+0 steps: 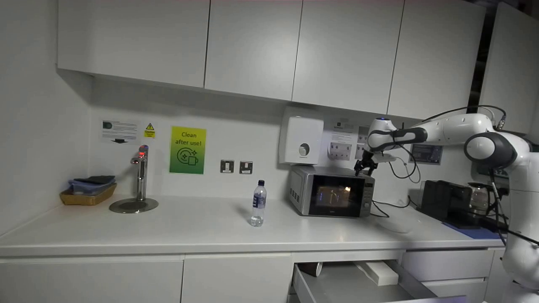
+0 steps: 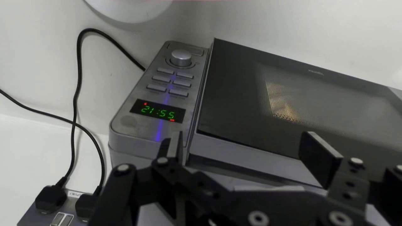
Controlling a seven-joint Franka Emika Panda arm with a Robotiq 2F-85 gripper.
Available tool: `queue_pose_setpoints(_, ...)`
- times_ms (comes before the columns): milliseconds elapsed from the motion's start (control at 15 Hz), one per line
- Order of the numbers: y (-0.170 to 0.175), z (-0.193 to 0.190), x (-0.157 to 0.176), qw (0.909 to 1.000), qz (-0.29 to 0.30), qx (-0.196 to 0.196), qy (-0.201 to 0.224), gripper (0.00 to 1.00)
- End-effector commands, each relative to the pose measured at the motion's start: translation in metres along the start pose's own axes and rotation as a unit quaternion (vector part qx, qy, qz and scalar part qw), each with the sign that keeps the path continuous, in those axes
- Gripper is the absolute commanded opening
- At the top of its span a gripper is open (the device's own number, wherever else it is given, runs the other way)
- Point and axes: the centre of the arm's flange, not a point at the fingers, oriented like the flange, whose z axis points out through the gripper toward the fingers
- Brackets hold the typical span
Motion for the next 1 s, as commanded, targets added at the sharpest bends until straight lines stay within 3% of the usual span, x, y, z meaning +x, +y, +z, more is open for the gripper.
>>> queue_pose_setpoints(0,0.0,-0.008,0.011,0.9984,-0.03,0.021,0.042,1.0)
queue_pose_setpoints(467,0.01,-0.007,0.014,0.992,-0.063,0.046,0.099,1.0)
queue_pose_setpoints(933,0.023,0.015,0.008,0.987,-0.04,0.087,0.13,1.0)
